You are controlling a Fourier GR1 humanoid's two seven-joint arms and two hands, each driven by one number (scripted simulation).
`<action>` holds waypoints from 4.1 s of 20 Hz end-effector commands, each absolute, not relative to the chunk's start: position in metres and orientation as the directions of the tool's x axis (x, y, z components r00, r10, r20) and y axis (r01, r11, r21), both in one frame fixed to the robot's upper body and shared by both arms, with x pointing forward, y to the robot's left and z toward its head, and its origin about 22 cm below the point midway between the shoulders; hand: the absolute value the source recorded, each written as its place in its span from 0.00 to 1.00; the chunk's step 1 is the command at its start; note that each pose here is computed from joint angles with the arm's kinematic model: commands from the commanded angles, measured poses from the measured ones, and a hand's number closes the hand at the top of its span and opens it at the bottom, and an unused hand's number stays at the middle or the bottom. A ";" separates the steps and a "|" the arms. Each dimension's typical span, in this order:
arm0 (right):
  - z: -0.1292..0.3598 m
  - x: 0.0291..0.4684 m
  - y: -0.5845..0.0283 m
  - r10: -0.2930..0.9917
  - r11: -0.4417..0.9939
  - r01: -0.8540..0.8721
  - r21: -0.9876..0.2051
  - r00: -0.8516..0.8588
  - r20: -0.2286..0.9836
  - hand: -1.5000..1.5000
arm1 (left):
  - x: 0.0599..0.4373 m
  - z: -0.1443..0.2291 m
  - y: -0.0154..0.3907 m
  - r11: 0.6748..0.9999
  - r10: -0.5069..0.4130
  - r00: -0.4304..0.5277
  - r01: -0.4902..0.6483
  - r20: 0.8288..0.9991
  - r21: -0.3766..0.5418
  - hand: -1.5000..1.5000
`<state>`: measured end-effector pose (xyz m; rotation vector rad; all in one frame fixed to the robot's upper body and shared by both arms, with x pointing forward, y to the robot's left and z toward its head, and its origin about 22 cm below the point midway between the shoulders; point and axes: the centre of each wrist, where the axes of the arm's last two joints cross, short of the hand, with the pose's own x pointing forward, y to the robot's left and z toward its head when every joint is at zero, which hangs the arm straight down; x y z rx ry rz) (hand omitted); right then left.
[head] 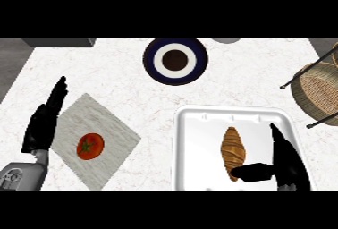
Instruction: Pick the croissant from the tray and place it in the tiered basket
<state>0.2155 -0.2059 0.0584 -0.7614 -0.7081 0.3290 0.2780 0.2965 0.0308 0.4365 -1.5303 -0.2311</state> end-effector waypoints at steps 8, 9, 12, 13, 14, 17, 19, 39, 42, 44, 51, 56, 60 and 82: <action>0.044 0.225 -0.176 0.381 0.698 -0.057 -0.713 0.874 0.303 0.00 | 0.280 0.054 0.301 0.906 -0.406 0.025 -0.120 0.914 0.406 0.50; 0.051 0.236 -0.174 0.379 0.707 -0.056 -0.705 0.872 0.311 0.00 | 0.275 0.035 0.288 0.905 -0.406 0.027 -0.122 0.913 0.407 0.50; 0.051 0.245 -0.172 0.390 0.704 -0.076 -0.706 0.872 0.295 0.00 | 0.275 0.016 0.304 0.899 -0.416 0.038 -0.131 0.908 0.417 0.50; 0.044 0.241 -0.166 0.373 0.701 -0.060 -0.711 0.880 0.294 0.00 | 0.277 0.042 0.297 0.904 -0.408 0.026 -0.127 0.912 0.408 0.50; 0.051 0.241 -0.170 0.383 0.697 -0.062 -0.714 0.875 0.298 0.00 | 0.275 0.038 0.295 0.904 -0.410 0.022 -0.124 0.912 0.410 0.50; 0.023 0.242 -0.167 0.369 0.710 -0.067 -0.701 0.883 0.290 0.00 | 0.276 0.034 0.298 0.901 -0.416 0.034 -0.123 0.909 0.417 0.50; 0.050 0.244 -0.163 0.379 0.716 -0.068 -0.695 0.874 0.305 0.00 | 0.280 0.051 0.301 0.907 -0.404 0.037 -0.116 0.914 0.405 0.50; 0.002 0.271 -0.144 0.570 0.670 -0.272 -0.691 0.784 0.244 1.00 | 0.277 0.029 0.282 0.903 -0.414 0.035 -0.113 0.909 0.416 0.50; -0.013 0.257 -0.153 0.488 0.742 -0.194 -0.642 0.812 0.319 1.00 | 0.290 0.041 0.304 0.895 -0.426 0.033 -0.129 0.904 0.427 0.50; 0.011 0.259 -0.157 0.440 0.768 -0.139 -0.625 0.824 0.358 1.00 | 0.267 0.024 0.287 0.903 -0.411 0.028 -0.123 0.911 0.412 0.50; 0.064 0.240 -0.152 0.521 0.729 -0.040 -0.684 0.680 0.516 1.00 | 0.276 0.040 0.300 0.900 -0.410 0.029 -0.151 0.912 0.410 0.50; 0.065 0.207 -0.132 0.857 0.473 -0.389 -0.791 -0.006 0.515 1.00 | 0.279 0.028 0.295 0.909 -0.398 0.051 -0.112 0.916 0.402 0.50; 0.109 0.177 -0.183 0.762 0.586 -0.222 -0.779 -0.176 0.623 1.00 | 0.277 0.035 0.314 0.894 -0.407 0.065 -0.174 0.911 0.412 0.50; 0.276 0.227 -0.345 0.774 0.627 0.177 -0.759 -0.249 0.582 1.00 | 0.290 0.018 0.286 0.906 -0.404 0.039 -0.124 0.914 0.406 0.50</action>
